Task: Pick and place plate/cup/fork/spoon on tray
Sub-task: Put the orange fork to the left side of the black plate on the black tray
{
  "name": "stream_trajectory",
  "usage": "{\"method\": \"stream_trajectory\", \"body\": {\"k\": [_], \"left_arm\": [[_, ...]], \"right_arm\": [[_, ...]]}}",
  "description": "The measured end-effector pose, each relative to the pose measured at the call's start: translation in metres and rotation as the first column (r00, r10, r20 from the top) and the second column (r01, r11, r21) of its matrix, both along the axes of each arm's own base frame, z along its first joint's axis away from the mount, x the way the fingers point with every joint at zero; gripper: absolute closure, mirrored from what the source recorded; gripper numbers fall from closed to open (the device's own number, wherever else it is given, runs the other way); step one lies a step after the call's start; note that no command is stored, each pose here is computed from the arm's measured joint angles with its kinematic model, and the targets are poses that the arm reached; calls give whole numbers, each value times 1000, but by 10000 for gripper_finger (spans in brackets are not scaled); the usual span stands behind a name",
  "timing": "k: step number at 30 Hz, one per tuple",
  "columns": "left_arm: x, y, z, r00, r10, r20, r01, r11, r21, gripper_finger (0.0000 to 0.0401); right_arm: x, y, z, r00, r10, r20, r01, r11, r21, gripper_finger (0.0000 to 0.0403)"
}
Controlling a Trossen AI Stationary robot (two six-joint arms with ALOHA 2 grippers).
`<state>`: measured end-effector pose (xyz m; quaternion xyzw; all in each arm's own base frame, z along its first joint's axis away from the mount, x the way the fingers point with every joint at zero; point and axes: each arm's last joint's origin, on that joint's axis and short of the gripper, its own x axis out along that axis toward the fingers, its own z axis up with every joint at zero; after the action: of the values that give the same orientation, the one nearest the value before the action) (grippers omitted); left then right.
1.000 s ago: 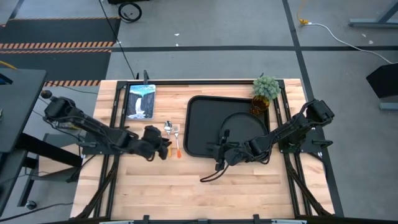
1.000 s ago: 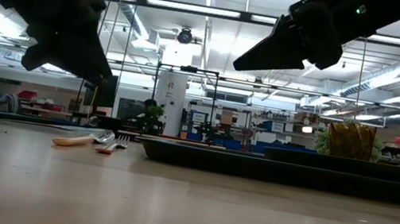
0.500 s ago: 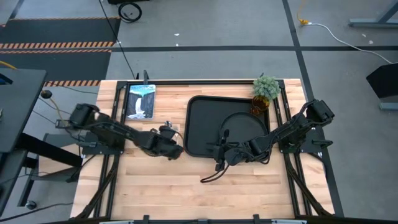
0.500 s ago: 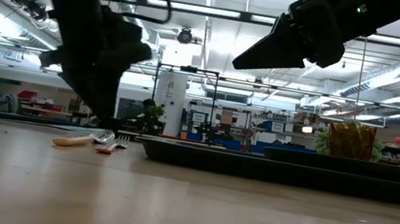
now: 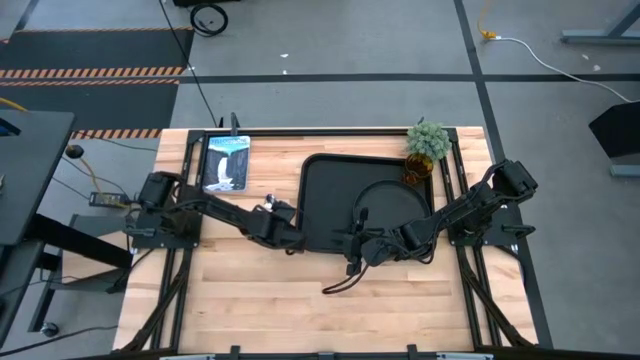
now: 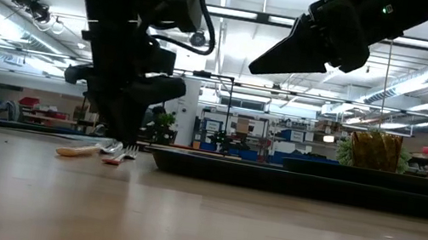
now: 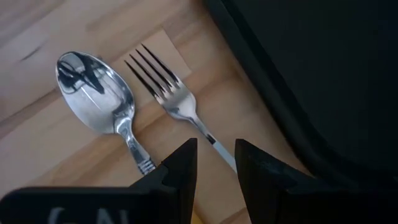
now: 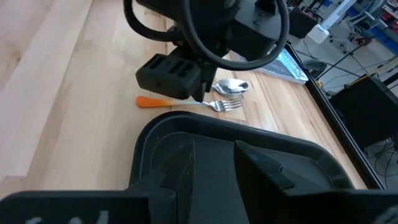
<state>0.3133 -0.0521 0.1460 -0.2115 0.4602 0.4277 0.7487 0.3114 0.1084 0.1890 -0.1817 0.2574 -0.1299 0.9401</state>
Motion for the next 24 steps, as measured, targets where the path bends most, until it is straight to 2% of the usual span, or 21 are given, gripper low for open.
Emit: {"method": "stream_trajectory", "body": {"k": [9,19,24], "left_arm": [[2,1,-4,1000,30,9,-30,999,-14,279],[5,0,-21,998,65,-15,-65,998,-15,212],[5,0,-22,998,58,-25,-59,998,-29,219]], "right_arm": [[1,0,1,1000,4,11,-4,1000,6,284],[1,3,1,999,33,13,-33,999,18,284],[1,3,2,999,36,20,-36,999,16,284]]}}
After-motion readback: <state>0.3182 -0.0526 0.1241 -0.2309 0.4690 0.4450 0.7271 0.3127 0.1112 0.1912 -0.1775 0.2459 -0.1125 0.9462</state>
